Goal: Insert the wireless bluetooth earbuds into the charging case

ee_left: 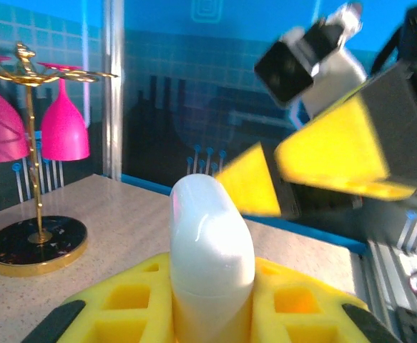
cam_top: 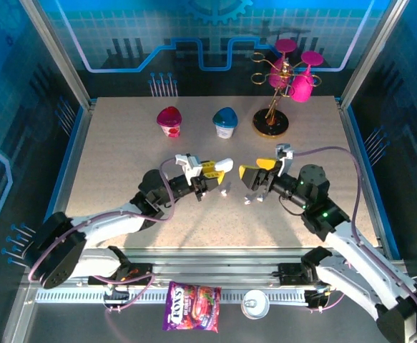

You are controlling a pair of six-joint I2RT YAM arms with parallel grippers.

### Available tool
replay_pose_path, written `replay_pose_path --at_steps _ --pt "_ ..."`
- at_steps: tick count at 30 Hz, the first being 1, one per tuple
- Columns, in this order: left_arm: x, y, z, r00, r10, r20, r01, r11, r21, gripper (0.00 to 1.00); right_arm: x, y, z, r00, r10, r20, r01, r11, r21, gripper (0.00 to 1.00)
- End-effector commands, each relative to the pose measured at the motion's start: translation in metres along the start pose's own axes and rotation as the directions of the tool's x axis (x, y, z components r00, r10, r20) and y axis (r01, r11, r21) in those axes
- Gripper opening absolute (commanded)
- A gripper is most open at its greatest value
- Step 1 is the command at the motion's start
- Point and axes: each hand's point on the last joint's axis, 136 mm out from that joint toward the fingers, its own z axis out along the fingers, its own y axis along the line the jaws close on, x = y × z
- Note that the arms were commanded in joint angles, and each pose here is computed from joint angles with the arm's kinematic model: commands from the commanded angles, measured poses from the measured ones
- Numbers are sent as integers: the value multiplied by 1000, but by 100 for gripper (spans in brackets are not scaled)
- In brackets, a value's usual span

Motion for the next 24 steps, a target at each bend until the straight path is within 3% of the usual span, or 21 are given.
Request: replay_pose_path --at_steps 1,9,16,24 --pt "6 -29 -10 993 30 -110 -10 983 181 0 4 30 -22 916 -395 -77 384 915 -124 97" --pt "-16 -51 -7 993 66 -99 -31 946 322 0 7 71 -31 816 -570 -94 514 790 -333 100" --pt "-29 -51 5 996 60 -60 -35 937 347 0 -1 60 -10 799 -582 -150 526 798 -292 100" --pt "-25 -44 8 996 70 -62 -44 938 345 0 -25 23 14 841 -512 -177 504 859 -88 96"
